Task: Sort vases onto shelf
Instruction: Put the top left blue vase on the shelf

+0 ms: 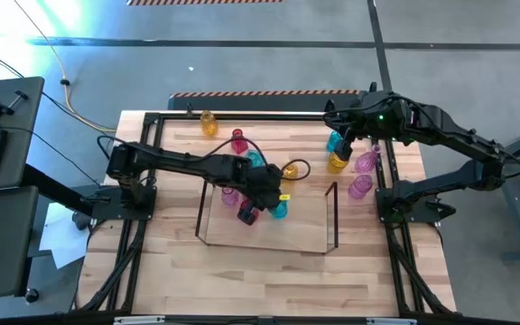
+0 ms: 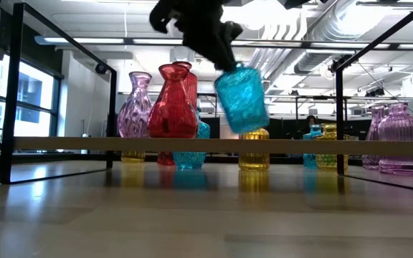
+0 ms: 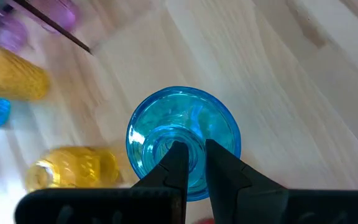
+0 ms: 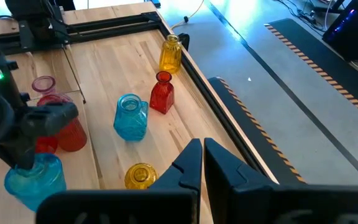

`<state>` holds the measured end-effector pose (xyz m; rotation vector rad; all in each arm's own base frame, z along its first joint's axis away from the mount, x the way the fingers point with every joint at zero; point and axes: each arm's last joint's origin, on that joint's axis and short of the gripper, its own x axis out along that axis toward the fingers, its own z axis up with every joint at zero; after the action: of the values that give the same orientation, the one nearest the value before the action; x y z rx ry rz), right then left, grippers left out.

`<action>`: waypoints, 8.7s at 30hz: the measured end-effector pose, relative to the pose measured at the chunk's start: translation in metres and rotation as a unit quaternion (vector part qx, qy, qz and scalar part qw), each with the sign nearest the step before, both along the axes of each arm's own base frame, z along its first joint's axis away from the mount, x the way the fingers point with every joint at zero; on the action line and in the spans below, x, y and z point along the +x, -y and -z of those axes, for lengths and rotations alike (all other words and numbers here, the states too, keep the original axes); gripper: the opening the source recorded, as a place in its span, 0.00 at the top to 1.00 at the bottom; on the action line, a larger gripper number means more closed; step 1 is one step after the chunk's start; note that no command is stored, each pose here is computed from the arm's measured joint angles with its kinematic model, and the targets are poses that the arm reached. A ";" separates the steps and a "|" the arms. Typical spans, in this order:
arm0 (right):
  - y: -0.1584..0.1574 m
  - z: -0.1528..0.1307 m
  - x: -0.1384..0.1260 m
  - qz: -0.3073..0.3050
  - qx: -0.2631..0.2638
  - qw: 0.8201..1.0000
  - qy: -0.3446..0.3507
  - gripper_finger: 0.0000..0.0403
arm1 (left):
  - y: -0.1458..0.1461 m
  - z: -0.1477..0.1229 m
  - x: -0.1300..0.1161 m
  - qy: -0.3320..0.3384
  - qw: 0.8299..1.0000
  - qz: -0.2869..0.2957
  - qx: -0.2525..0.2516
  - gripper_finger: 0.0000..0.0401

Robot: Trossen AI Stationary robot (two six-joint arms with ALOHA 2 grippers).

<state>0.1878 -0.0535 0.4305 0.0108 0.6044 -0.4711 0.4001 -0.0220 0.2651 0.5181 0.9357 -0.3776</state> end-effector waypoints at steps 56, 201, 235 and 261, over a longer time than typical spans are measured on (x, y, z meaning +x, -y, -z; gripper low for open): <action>-0.021 0.040 0.043 -0.005 0.083 0.990 -0.112 1.00 | -0.047 -0.177 -0.148 0.173 0.955 -0.240 -0.001 0.74; -0.160 0.176 -0.046 0.328 0.215 0.916 -0.085 1.00 | -0.035 -0.062 -0.272 0.198 0.913 -0.342 -0.101 0.74; -0.154 0.201 -0.106 0.355 0.381 0.774 -0.359 1.00 | -0.037 -0.053 -0.233 0.192 0.915 -0.343 -0.093 0.74; -0.164 0.234 -0.077 0.368 0.340 0.781 -0.372 1.00 | -0.035 -0.050 -0.228 0.173 0.921 -0.328 -0.119 0.74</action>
<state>0.1108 0.1107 0.1966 0.8185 1.5570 -1.0093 0.1718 0.0133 0.3148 0.0231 0.6558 0.2082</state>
